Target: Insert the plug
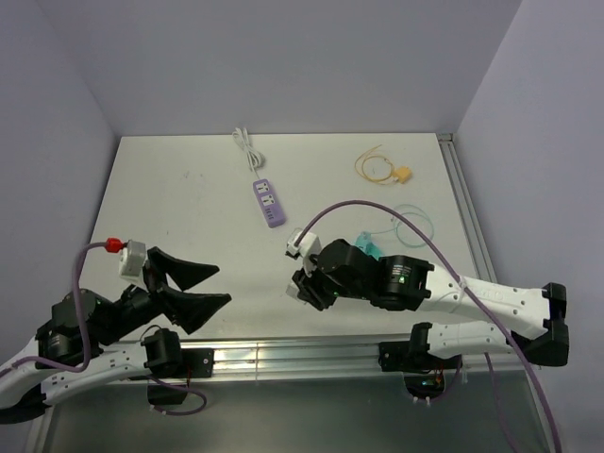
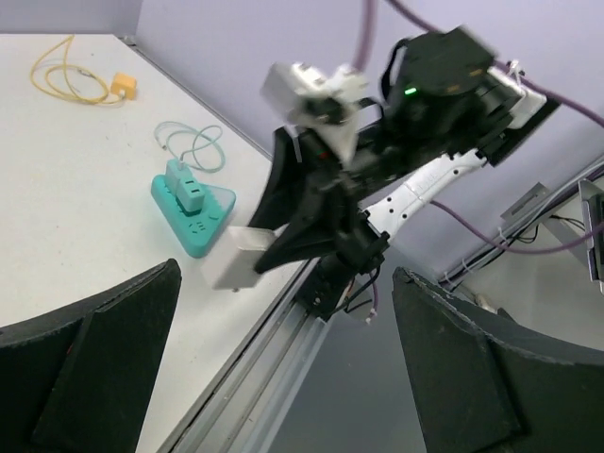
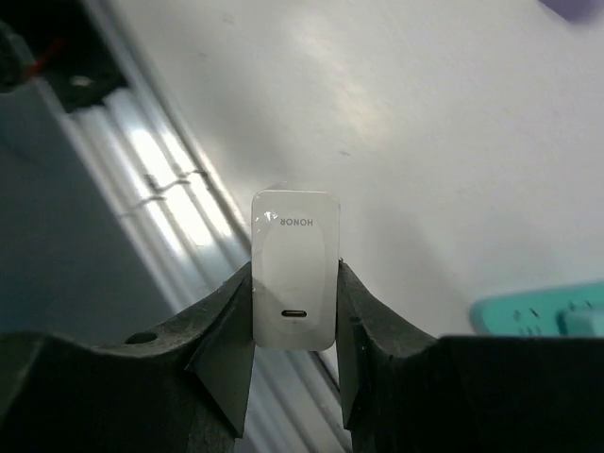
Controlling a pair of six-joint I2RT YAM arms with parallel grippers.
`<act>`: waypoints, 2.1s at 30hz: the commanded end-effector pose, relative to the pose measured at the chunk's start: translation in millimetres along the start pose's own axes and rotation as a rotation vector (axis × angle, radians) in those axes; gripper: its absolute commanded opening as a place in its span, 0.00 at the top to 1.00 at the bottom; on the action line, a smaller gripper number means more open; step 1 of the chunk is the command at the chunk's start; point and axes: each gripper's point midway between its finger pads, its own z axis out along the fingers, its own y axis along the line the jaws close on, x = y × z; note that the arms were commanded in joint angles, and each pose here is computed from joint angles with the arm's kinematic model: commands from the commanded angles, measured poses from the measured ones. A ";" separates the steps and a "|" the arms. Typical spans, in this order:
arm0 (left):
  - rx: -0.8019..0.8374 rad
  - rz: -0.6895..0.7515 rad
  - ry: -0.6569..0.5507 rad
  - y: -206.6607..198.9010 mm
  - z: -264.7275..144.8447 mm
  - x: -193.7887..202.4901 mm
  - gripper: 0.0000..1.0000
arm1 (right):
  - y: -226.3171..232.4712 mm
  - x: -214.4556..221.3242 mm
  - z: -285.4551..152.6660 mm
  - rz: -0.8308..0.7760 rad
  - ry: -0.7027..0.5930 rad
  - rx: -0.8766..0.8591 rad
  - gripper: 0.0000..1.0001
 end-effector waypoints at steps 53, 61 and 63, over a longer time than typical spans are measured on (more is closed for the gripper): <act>0.092 0.020 0.024 -10.0 26.3 24.9 0.00 | -188.5 112.9 16.3 0.056 0.347 0.395 1.00; 0.090 0.030 0.027 -9.8 27.0 25.0 0.00 | -190.2 118.0 19.9 0.046 0.366 0.385 1.00; 0.091 0.033 0.026 -9.9 27.4 24.6 0.00 | -190.3 117.0 21.0 0.044 0.362 0.380 1.00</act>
